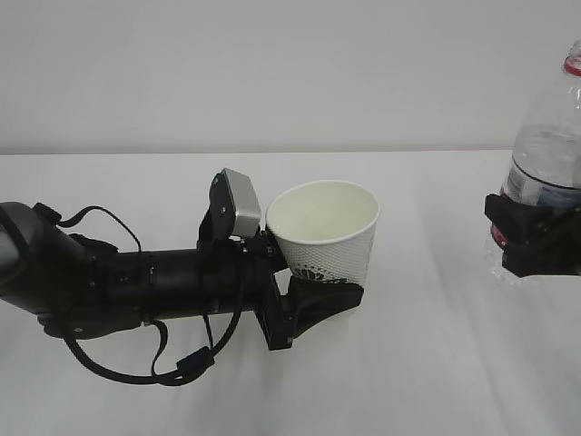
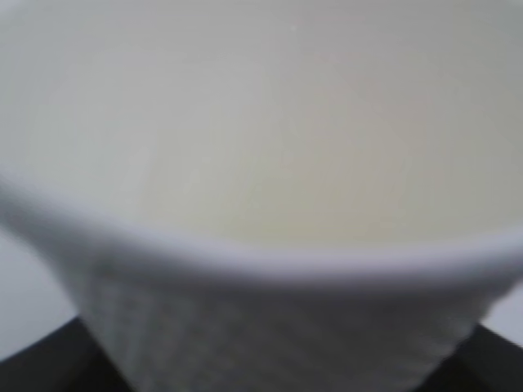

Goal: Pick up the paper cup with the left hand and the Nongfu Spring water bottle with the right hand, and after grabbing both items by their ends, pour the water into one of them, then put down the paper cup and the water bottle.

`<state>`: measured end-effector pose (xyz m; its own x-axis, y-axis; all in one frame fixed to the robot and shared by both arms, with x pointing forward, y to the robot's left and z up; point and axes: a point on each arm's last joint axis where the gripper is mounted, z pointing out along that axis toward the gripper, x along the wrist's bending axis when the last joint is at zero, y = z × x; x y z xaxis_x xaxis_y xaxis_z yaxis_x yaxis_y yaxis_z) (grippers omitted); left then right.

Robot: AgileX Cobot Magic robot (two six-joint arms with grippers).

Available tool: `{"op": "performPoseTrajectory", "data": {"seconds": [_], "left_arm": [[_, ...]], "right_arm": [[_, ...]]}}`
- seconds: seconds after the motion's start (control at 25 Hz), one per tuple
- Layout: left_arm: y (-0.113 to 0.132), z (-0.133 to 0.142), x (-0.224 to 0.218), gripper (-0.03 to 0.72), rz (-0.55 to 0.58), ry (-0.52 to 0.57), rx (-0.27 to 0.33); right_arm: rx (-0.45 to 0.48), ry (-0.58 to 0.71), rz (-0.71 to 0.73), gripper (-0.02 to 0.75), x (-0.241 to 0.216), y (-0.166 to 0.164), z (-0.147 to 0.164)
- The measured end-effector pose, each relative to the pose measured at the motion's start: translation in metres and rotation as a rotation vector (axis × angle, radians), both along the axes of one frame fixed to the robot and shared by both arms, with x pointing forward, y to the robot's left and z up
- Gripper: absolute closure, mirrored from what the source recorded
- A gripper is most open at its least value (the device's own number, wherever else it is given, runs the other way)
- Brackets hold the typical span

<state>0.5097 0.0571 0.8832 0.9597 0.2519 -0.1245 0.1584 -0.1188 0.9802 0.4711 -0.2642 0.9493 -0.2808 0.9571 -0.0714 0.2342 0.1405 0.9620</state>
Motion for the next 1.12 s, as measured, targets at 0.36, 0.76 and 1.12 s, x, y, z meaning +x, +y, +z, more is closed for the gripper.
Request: {"op": "performPoseTrajectory", "data": {"seconds": [0.36, 0.76, 1.12], "left_arm": [[-0.004, 0.0, -0.003, 0.143, -0.011, 0.019, -0.004], [-0.028, -0.005, -0.028, 0.143, -0.097, 0.032, 0.047], [-0.028, -0.006, -0.028, 0.143, -0.083, 0.081, 0.051]], "right_arm": [[0.015, 0.06, -0.028, 0.296, -0.006, -0.002, 0.005], [-0.006, 0.087, -0.012, 0.296, -0.007, -0.002, 0.002], [-0.031, 0.111, -0.008, 0.296, -0.011, -0.002, 0.003]]}}
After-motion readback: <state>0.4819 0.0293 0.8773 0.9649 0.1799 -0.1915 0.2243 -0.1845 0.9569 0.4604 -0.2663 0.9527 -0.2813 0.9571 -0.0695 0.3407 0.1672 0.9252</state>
